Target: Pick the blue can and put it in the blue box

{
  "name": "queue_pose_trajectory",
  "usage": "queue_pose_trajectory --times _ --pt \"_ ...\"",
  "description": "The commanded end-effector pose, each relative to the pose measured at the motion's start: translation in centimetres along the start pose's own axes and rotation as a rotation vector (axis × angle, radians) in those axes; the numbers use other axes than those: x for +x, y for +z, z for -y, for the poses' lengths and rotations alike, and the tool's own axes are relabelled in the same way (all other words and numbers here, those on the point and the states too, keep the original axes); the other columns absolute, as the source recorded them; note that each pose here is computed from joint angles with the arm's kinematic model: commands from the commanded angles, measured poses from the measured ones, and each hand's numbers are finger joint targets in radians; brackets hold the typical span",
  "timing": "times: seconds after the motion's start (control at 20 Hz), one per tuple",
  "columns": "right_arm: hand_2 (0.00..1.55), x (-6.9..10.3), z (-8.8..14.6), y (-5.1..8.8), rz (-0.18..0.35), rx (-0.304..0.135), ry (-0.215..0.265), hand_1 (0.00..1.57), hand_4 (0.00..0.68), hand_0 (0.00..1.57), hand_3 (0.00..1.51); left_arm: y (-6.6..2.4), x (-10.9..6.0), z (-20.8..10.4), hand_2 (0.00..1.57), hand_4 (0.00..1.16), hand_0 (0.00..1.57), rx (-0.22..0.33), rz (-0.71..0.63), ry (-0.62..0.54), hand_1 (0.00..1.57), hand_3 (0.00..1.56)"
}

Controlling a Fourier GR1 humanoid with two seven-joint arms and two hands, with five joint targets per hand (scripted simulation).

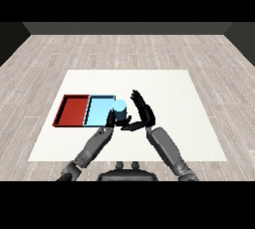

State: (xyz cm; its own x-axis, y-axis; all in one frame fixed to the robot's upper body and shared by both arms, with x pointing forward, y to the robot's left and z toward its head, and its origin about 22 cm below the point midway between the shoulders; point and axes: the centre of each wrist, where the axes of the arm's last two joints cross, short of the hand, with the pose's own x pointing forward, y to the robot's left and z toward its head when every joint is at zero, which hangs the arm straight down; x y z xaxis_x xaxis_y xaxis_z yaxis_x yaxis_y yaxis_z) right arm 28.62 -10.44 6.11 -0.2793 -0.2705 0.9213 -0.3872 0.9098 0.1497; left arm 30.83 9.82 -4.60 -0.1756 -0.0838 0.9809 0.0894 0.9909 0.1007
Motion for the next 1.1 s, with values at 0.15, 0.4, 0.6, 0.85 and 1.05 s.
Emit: queue_pose_trajectory --times 0.15,0.4,0.6,0.85,1.05 --pt "0.0 4.7 3.3 1.8 0.077 -0.085 0.0 0.0 0.0 0.0 0.0 -1.02 0.2 -1.9 1.57 1.13 1.57 0.002 0.003 -0.064 1.57 1.49" --pt "0.0 6.8 7.3 5.9 0.155 -0.179 0.013 0.0 0.0 0.0 0.0 -1.09 0.5 -2.8 1.57 1.13 1.57 0.054 -0.007 -0.083 1.57 1.49" --pt "0.0 5.0 9.7 7.1 0.161 -0.258 0.049 0.0 0.0 0.0 0.0 -1.54 -0.5 -7.9 1.57 1.13 1.57 0.106 -0.065 -0.139 1.57 1.5" --pt "0.0 6.4 10.9 8.0 0.139 -0.288 0.041 0.0 0.0 0.0 0.0 -3.34 -0.4 -13.5 1.57 1.12 1.57 0.236 -0.195 -0.19 1.57 1.5" --pt "0.0 4.5 10.0 7.5 0.137 -0.31 0.063 0.0 0.0 0.0 0.0 -2.6 -2.8 -16.3 1.57 1.09 1.57 0.283 -0.331 -0.226 1.57 1.5"
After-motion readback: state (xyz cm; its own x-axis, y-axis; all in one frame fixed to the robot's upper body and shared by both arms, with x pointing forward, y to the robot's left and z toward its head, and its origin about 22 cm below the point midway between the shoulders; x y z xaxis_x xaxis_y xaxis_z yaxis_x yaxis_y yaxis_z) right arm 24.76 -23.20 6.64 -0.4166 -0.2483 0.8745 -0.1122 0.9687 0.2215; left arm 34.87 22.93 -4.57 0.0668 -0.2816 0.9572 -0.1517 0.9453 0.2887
